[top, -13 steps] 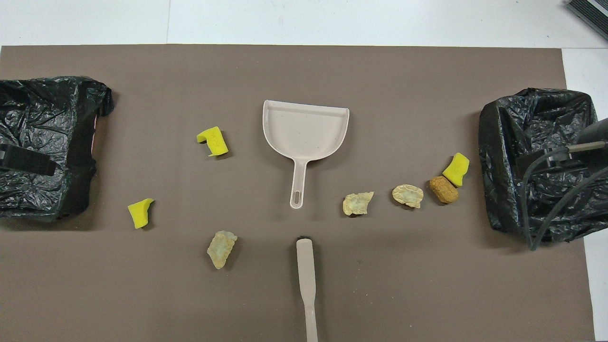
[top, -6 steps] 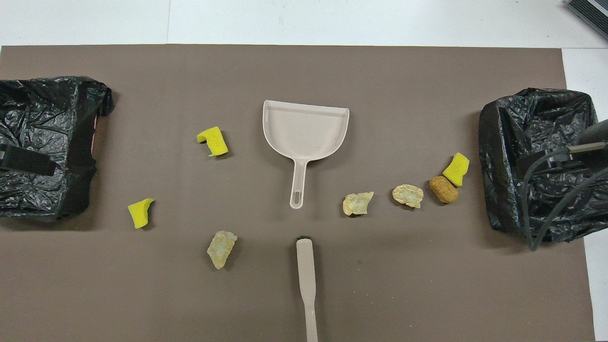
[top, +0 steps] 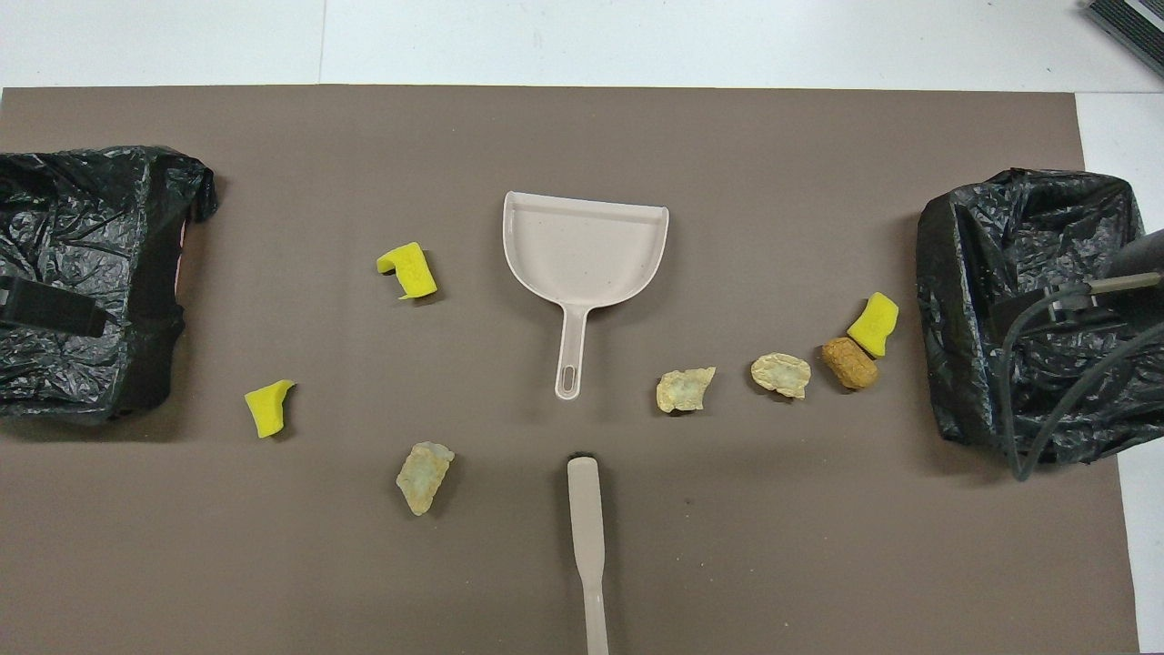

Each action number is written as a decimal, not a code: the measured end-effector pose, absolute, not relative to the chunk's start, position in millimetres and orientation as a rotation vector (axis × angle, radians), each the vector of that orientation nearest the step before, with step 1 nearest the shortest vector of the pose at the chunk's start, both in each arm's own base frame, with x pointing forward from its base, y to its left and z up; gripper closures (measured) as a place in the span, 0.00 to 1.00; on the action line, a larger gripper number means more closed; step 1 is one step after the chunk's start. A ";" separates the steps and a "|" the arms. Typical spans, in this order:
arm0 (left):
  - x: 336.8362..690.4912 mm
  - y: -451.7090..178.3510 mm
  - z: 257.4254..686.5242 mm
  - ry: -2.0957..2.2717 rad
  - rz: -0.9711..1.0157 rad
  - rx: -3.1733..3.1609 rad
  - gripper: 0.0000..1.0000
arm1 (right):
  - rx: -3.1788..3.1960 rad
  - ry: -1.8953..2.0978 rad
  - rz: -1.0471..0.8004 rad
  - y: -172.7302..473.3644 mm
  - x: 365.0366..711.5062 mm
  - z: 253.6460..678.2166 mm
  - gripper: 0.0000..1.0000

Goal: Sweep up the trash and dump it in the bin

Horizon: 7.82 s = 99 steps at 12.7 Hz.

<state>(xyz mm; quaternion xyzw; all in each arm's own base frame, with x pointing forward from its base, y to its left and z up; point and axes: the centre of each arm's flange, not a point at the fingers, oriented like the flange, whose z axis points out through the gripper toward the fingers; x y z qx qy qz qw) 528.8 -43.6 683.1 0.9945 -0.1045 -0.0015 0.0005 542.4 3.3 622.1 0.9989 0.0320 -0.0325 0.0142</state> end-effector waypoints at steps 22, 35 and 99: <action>451.6 -148.8 627.4 -0.413 -0.149 3.080 0.00 | 3.110 0.087 -0.111 -0.7 537.9 620.1 0.00; 288.5 -370.7 437.6 -0.277 -0.099 3.115 0.00 | 3.101 0.234 -0.134 64.5 559.2 581.7 0.00; 491.0 -176.7 404.9 -0.476 -0.263 3.101 0.74 | 2.105 2.019 -0.296 265.7 526.9 415.1 0.69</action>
